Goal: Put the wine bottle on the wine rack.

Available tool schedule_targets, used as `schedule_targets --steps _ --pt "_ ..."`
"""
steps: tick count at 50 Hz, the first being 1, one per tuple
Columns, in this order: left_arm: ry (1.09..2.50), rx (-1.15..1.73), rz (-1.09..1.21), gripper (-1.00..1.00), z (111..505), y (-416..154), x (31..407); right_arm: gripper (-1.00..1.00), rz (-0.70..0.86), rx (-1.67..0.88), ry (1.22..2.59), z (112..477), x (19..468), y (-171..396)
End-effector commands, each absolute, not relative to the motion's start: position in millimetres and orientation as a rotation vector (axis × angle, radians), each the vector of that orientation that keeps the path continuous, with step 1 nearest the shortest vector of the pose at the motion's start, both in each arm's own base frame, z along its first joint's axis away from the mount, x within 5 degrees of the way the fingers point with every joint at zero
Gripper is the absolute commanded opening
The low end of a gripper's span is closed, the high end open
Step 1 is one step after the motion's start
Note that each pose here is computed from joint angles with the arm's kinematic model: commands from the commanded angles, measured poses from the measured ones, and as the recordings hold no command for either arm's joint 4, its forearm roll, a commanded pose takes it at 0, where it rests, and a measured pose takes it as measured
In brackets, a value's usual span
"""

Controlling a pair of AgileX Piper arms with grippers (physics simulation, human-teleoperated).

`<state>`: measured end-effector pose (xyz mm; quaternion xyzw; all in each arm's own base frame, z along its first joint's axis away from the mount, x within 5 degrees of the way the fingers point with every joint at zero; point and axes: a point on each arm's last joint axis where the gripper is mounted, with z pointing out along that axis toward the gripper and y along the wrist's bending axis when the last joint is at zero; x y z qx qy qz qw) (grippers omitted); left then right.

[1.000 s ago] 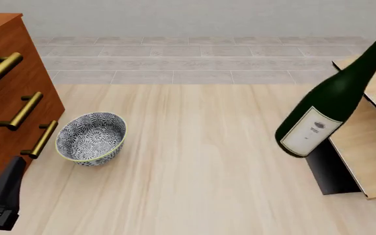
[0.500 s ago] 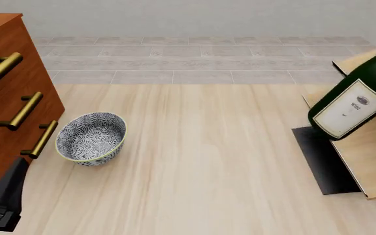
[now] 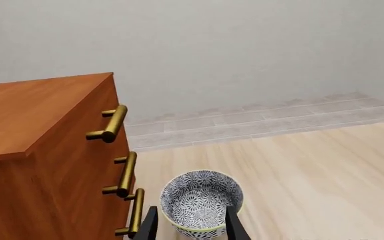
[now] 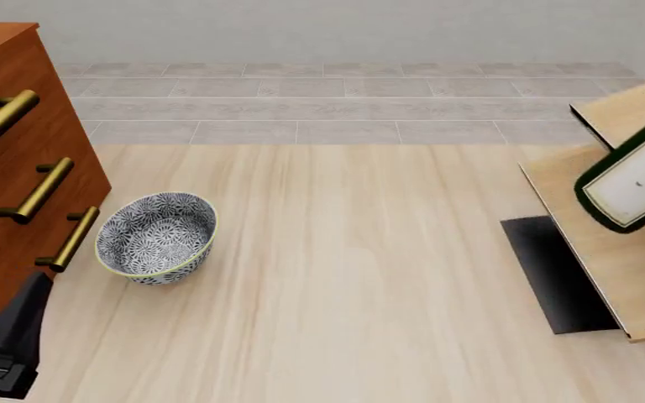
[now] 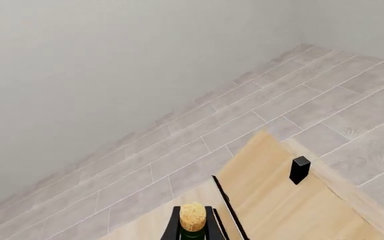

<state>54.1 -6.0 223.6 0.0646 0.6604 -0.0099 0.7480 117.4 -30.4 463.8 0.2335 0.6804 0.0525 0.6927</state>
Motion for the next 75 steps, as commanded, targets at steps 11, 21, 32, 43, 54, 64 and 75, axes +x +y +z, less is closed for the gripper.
schedule_targets --steps 11,21,32,43,54,64,75 --pt "1.449 0.139 -0.024 1.0 221.0 -6.0 54.6 -1.0 0.008 0.623 1.461 492.4 120.0 -50.4" --pt "1.452 0.141 -0.027 1.0 218.0 -6.3 55.1 -1.0 -0.064 0.659 1.446 500.9 122.5 -62.0" --pt "1.453 0.136 -0.025 1.0 217.6 -6.0 55.2 -1.0 -0.123 0.683 1.451 503.2 130.5 -74.6" --pt "1.456 0.134 -0.026 1.0 216.4 -6.0 55.4 -1.0 -0.16 0.724 1.466 492.4 141.3 -89.1" --pt "1.46 0.126 -0.028 1.0 215.8 -5.7 55.5 -1.0 -0.191 0.741 1.501 481.0 149.4 -98.9" --pt "1.462 0.119 -0.021 1.0 215.5 -5.2 55.6 -1.0 -0.192 0.759 1.507 473.4 153.9 -104.0" --pt "1.463 0.119 -0.021 1.0 215.0 -5.3 55.7 -1.0 -0.19 0.779 1.517 462.5 158.5 -108.9"
